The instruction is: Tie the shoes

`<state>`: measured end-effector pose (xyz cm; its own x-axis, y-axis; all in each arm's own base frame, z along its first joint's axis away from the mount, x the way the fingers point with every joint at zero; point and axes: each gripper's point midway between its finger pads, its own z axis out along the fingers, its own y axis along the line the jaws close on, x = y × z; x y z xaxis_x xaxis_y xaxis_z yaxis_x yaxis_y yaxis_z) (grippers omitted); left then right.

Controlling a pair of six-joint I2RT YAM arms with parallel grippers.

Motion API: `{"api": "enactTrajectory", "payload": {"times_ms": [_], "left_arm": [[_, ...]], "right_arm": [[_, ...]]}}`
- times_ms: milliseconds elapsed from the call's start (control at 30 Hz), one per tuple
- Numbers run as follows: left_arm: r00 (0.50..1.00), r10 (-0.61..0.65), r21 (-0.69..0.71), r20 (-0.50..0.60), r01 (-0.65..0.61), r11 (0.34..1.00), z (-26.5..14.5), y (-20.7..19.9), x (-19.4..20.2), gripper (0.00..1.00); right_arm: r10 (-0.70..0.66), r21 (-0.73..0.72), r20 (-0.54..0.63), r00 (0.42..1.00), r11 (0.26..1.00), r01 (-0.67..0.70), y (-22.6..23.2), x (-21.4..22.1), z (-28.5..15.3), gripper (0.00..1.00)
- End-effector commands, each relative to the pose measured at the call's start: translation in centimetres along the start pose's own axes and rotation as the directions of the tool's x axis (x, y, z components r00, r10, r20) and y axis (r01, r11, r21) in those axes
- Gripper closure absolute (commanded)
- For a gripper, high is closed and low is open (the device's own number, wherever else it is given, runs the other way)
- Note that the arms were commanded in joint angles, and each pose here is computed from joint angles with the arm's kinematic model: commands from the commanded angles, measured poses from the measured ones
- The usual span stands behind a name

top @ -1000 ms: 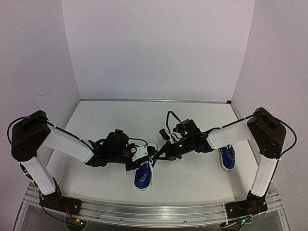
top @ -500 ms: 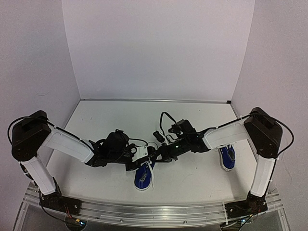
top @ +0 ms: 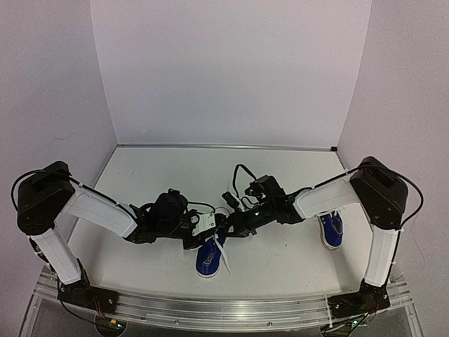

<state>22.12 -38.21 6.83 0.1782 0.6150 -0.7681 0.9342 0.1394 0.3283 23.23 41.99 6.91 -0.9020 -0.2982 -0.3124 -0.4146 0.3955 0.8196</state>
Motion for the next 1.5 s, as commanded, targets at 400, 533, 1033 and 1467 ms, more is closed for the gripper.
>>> {"api": "enactTrajectory", "payload": {"times_ms": [400, 533, 1033, 1467], "left_arm": [[0.994, -0.034, -0.024, 0.1, 0.037, 0.999, 0.0, 0.5, -2.1, 1.0], [0.992, -0.041, -0.024, 0.116, 0.045, 0.999, -0.1, 0.5, -2.4, 1.0], [1.0, 0.0, -0.083, 0.024, 0.002, 0.997, -2.3, 1.2, -1.1, 0.91], [0.998, -0.041, -0.127, -0.044, 0.035, 0.991, -3.7, 3.1, 0.8, 0.68]], "right_arm": [[0.064, -0.06, 0.032, 0.997, 0.996, -0.062, -0.8, 0.0, 1.1, 0.89], [0.066, -0.058, 0.047, 0.997, 0.996, -0.063, -0.7, -0.3, 0.9, 1.0], [0.052, -0.022, 0.115, 0.992, 0.999, -0.05, -0.8, -0.8, -1.5, 1.0], [0.003, -0.028, 0.142, 0.99, 1.0, 0.001, 0.7, -1.5, -2.5, 1.0]]}}
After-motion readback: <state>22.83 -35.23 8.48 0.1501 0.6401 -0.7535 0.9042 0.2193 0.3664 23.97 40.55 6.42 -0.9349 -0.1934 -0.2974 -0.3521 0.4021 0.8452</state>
